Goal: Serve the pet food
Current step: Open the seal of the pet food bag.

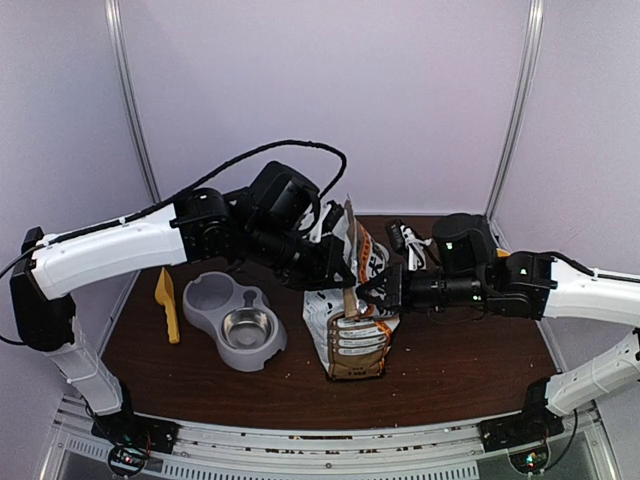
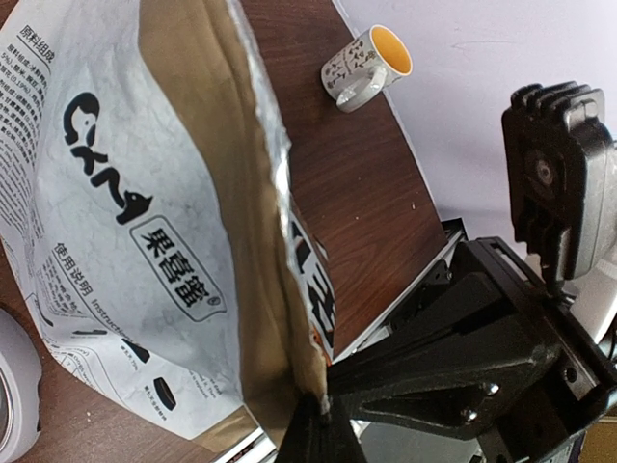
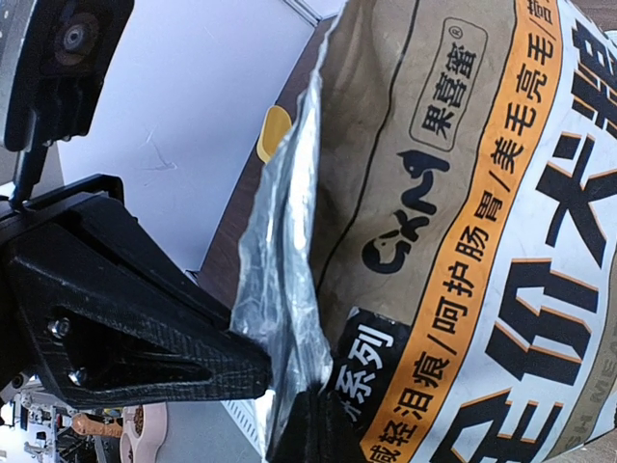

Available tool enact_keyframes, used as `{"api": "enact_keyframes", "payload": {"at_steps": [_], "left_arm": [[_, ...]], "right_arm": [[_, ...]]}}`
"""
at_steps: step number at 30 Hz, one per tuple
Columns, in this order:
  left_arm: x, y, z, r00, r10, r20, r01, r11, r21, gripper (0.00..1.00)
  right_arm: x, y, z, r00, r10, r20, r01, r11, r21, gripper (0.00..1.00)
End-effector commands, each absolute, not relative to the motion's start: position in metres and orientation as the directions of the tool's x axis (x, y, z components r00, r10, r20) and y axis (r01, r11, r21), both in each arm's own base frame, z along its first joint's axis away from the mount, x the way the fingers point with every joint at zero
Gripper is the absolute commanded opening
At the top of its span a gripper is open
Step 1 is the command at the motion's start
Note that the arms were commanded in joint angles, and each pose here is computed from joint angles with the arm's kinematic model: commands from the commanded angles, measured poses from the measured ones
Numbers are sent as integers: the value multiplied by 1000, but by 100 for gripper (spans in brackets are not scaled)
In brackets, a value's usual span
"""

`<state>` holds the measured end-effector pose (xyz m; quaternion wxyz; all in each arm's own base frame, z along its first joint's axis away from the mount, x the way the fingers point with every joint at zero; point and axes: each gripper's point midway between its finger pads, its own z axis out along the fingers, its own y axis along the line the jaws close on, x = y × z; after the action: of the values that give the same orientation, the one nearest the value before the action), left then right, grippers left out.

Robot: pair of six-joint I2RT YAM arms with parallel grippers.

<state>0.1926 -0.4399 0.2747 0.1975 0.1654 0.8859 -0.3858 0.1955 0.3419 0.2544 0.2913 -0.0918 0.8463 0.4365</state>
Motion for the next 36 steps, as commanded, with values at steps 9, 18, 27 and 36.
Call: {"api": "enact_keyframes", "payload": {"at_steps": [9,18,27,36], "left_arm": [[192,-437,320,-815,90,-572,513,571,-641,0],[192,-432,317,-816,84,-572,506,584,-635,0],[190,-432,320,-820,83,-566,505,568,-650,1],[187,-432,319,-825,102,-556,510,559,-654,40]], "right_arm": [[208,325,226,-819,123,-561,-314,722,617,0],[206,326,238,-814,130,-566,-330,697,636,0],[190,346,263,-822,104,-561,-419,557,717,0],[176,351,293,-816,120,-565,-471,429,771,0]]}}
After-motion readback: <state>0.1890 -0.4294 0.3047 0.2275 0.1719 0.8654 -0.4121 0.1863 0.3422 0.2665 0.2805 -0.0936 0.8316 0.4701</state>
